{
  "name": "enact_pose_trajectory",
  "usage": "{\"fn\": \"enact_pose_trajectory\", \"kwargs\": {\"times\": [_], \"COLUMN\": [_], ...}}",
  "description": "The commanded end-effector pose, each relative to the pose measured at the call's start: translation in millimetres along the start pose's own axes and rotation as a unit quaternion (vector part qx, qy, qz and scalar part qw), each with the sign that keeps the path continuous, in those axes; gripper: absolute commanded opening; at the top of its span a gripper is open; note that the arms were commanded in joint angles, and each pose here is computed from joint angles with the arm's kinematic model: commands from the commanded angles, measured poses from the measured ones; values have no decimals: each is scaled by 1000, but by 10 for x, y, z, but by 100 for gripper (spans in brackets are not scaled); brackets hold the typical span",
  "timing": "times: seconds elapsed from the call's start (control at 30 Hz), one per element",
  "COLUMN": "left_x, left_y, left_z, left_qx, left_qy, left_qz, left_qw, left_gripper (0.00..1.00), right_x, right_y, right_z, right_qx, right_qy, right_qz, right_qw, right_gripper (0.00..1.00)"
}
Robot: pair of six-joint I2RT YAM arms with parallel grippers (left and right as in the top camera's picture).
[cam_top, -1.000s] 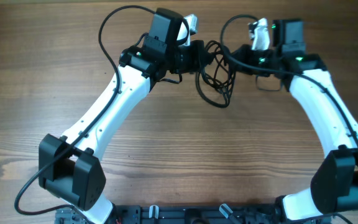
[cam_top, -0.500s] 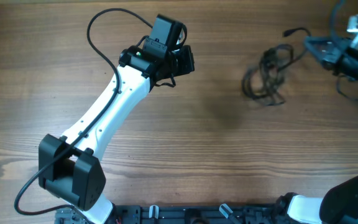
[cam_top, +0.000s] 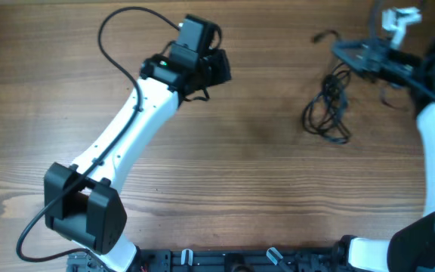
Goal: Untangle cables
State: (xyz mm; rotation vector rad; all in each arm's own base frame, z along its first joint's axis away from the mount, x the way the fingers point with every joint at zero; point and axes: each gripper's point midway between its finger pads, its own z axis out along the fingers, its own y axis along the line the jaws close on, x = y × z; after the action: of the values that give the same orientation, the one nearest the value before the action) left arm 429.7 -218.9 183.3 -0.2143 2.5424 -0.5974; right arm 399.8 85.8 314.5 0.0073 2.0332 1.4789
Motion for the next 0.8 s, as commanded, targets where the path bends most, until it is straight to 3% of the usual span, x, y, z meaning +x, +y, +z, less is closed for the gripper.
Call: {"fn": "enact_pose_trajectory", "kwargs": {"times": [0.0,0.03,0.1,0.2,0.33,0.4,0.47,0.67,0.7,0.73,0.77], "left_x": [-394,-465,-480,-423,-354,-345,-337,-313,-291,-262,-193], "left_y": [356,477,585,693,677,660,665,677,674,671,663], "left_z": [-172,-211,-245,-265,-256,-252,-252,-250,-250,-249,-247], "left_qx": [-4,7,15,7,3,4,3,0,2,3,3], "left_qy": [-32,-27,-15,3,14,15,16,21,26,32,45], "left_qz": [-56,-73,-89,-98,-85,-83,-83,-83,-71,-61,-47], "left_qw": [998,997,996,995,996,996,996,996,997,998,998], "left_gripper": [13,17,17,15,14,14,14,14,15,18,22], "right_x": [206,209,181,98,73,94,157,274,285,291,294], "right_y": [973,1479,1919,2003,1218,432,-265,-1053,-1143,-1207,-1291], "right_z": [440,507,416,298,557,718,772,810,805,789,754], "right_qx": [-124,-187,-240,-251,-156,-34,87,204,218,232,254], "right_qy": [71,71,46,25,43,21,9,16,16,15,14], "right_qz": [-17,-72,-115,-126,-58,1,31,53,50,49,41], "right_qw": [990,977,963,959,985,999,996,977,974,971,966], "right_gripper": [5,5,5,5,4,5,5,7,14,29,71]}}
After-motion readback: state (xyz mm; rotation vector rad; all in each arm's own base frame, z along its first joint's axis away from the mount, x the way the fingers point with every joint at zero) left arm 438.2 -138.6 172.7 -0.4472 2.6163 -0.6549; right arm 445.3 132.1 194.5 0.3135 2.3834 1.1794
